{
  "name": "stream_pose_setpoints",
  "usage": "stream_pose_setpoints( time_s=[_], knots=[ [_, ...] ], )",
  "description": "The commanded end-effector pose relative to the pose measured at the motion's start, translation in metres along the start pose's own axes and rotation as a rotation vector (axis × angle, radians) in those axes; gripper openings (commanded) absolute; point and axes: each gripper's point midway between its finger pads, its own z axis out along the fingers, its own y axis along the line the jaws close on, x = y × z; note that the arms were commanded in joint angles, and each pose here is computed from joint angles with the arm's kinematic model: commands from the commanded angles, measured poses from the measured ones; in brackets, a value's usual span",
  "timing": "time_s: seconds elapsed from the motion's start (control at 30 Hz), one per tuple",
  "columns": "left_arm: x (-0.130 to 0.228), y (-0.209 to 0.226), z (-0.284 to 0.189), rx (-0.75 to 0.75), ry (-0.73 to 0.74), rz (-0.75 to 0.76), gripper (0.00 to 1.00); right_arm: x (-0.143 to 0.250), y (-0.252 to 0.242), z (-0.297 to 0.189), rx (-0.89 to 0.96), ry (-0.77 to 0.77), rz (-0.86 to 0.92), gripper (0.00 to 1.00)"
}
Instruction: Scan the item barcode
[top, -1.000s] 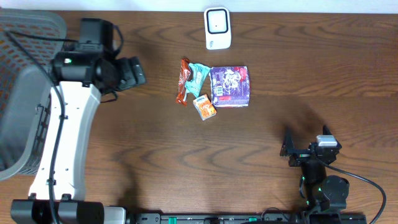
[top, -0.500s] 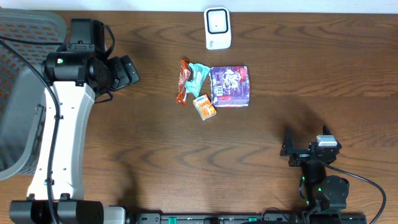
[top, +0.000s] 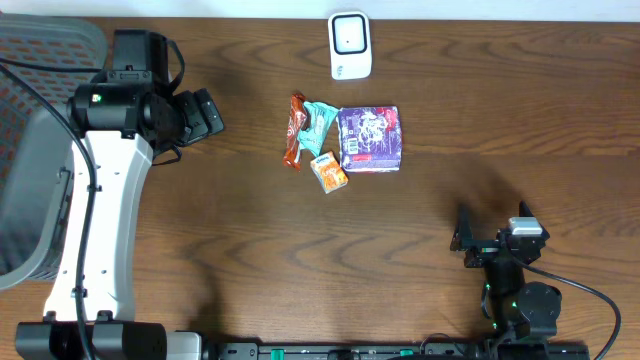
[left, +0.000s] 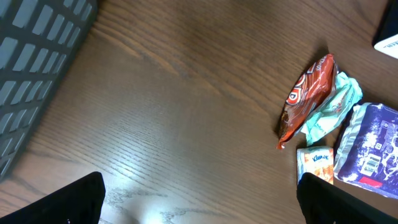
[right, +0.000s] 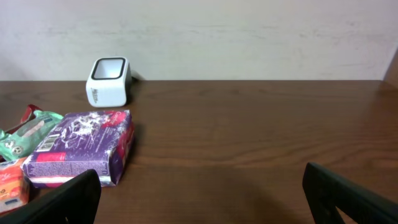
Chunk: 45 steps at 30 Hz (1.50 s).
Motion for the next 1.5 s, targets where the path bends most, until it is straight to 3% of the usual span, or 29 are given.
stream_pose_setpoints(
  time_s=[0.0,0.7,0.83,0.93,1.07,1.2,1.3,1.47],
  knots=[
    [-0.003,0.001,-0.006,-0.002,-0.019,-0.007,0.98,0.000,-0.003,0.000,0.010,-0.002,0.008,0.99],
    [-0.003,0.001,-0.006,-0.002,-0.019,-0.007,0.98,-0.010,0.000,0.000,-0.006,-0.043,0.019,0.99],
    [-0.003,0.001,-0.006,-0.002,-0.019,-0.007,0.98,-0.018,0.049,-0.008,-0.298,-0.038,0.247,0.99],
    [-0.003,0.001,-0.006,-0.002,-0.019,-0.007,0.98,-0.014,0.108,-0.039,-0.682,0.114,0.483,0.99],
    [-0.003,0.001,-0.006,-0.002,-0.019,-0.007,0.98,-0.031,0.113,-0.046,-0.740,0.113,0.610,0.99],
    [-0.003,0.001,-0.006,-0.002,-0.019,-0.007,0.98,-0.053,0.114,-0.051,-0.782,0.056,0.677,0.99],
    [-0.003,0.001,-0.006,-0.002,-0.019,-0.007,0.98,-0.099,0.114,-0.070,-0.862,-0.140,0.631,0.99],
    [-0.003,0.001,-0.006,-0.002,-0.019,-0.007,0.98,-0.162,0.101,-0.091,-0.819,-0.374,0.550,0.99]
  ],
)
